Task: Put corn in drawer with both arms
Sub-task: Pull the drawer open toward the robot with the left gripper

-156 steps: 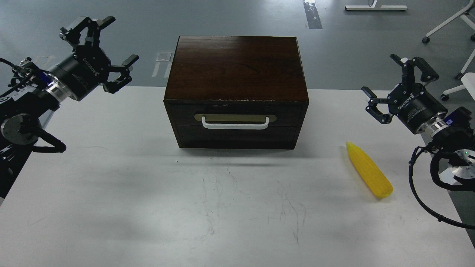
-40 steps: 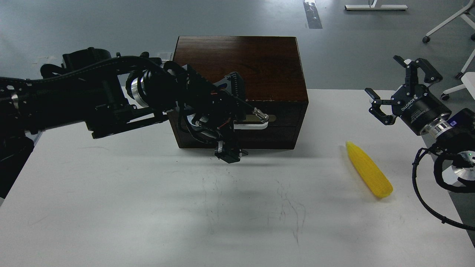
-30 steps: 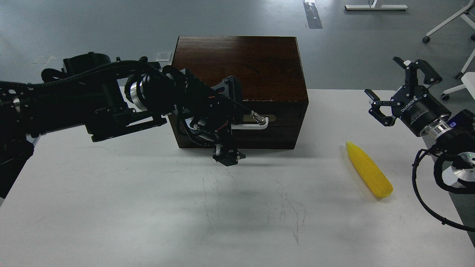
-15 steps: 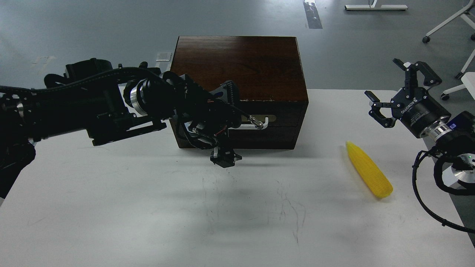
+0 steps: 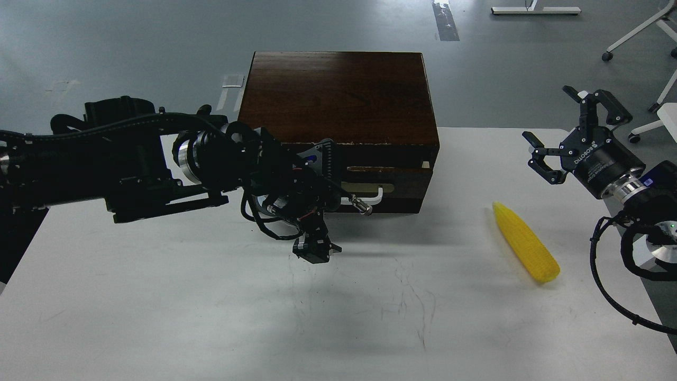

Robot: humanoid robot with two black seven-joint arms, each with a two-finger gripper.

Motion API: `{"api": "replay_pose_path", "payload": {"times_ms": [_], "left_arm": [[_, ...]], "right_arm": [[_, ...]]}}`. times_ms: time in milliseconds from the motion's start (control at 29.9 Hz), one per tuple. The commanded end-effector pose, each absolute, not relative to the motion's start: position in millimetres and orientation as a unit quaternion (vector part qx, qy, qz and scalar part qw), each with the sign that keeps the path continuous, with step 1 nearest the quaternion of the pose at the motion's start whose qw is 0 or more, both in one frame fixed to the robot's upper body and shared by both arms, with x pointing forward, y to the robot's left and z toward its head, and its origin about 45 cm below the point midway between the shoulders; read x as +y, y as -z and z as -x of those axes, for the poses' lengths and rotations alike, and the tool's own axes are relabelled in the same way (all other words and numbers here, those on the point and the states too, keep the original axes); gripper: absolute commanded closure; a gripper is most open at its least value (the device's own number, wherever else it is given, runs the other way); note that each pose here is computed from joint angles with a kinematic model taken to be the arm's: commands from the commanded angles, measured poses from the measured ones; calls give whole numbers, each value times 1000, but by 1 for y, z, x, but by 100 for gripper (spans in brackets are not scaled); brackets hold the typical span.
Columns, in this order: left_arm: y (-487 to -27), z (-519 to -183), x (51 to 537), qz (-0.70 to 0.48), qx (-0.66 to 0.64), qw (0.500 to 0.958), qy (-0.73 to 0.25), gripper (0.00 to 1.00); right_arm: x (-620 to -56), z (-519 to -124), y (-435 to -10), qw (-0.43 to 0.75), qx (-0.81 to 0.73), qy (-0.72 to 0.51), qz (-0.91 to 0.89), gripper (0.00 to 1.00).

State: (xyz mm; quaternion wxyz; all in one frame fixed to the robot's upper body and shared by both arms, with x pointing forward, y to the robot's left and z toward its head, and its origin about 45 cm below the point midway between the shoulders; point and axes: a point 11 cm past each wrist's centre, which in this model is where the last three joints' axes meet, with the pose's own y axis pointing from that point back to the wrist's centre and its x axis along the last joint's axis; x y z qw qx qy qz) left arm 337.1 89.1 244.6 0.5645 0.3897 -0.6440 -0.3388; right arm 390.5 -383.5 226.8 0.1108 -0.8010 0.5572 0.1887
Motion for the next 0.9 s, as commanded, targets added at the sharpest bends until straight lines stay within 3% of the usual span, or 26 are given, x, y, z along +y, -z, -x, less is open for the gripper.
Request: {"api": "replay_pose_path", "payload": {"times_ms": [0,367,869], "left_arm": [[-248,-327,91,-378,-647,565,346,2],[-256,-293,97,-341,-655,565,368,2],[-248,-282,95,-333,-652,558,390,2]], "right_arm": [[-383,-390,-227,111,557,-189,801,0],[-384,-389,-224,108,559,-191,800,0],[-385,-388,-223,108,559,-192,800,0]]}}
